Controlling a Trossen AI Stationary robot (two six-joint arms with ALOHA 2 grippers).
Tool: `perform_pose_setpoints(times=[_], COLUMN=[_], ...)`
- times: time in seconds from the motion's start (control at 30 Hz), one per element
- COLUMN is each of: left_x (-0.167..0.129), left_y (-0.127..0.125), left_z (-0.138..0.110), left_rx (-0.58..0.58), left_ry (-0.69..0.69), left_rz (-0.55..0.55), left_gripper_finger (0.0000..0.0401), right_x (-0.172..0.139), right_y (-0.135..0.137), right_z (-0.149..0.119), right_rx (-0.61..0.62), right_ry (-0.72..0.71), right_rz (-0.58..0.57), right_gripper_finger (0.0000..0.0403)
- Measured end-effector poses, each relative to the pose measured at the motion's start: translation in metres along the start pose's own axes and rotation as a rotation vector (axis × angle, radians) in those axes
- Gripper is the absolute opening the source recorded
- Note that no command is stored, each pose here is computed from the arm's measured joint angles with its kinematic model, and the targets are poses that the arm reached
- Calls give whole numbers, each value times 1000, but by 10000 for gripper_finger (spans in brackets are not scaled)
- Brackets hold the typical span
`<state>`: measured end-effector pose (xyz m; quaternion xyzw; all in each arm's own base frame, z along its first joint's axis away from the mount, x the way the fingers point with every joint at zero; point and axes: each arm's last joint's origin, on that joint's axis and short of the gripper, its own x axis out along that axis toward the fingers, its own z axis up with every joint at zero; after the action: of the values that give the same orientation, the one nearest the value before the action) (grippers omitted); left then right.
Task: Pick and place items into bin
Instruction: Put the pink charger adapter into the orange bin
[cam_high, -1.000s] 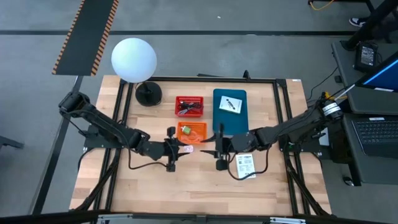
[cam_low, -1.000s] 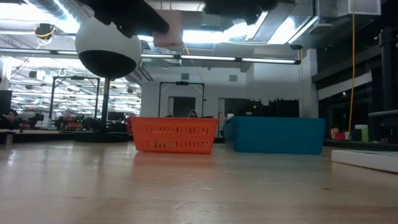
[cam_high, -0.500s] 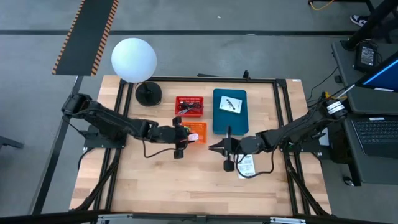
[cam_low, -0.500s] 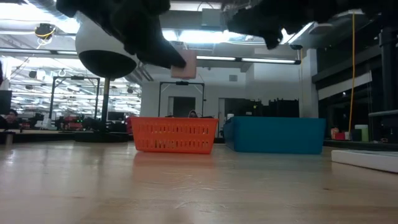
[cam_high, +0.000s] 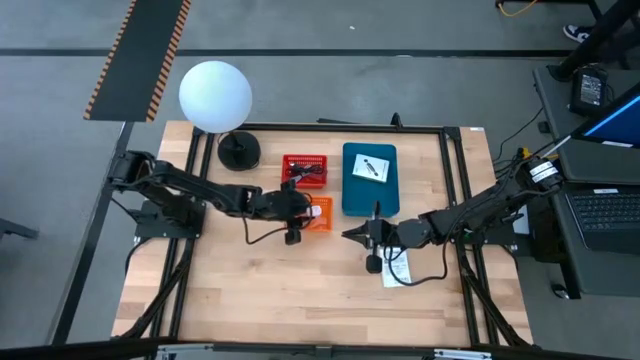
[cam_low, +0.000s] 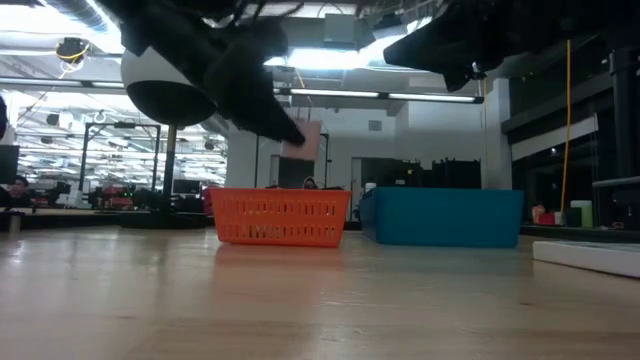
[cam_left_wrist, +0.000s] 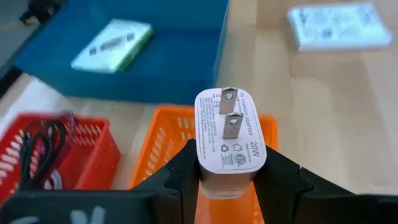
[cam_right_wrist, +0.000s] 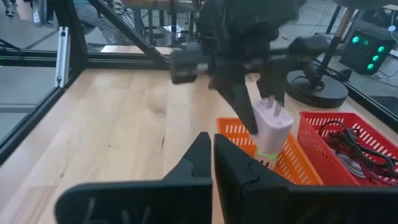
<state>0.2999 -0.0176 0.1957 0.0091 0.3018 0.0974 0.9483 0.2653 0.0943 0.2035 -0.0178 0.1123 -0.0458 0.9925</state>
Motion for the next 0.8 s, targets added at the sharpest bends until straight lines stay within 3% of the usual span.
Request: perform_pose_setpoints(times=[0.5, 0.8], left_x=[48, 57], left_y=[10, 14], left_z=[-28, -34], left_rx=[-27, -43], left_ry=[93, 107], left_rz=[21, 22], left_gripper_finger=[115, 131], right_x=[0, 0], right_y=[0, 0], right_z=[0, 0], right_rx=[-1, -2], right_ry=[-1, 0], right_rz=[1, 1], right_gripper_finger=[1, 1])
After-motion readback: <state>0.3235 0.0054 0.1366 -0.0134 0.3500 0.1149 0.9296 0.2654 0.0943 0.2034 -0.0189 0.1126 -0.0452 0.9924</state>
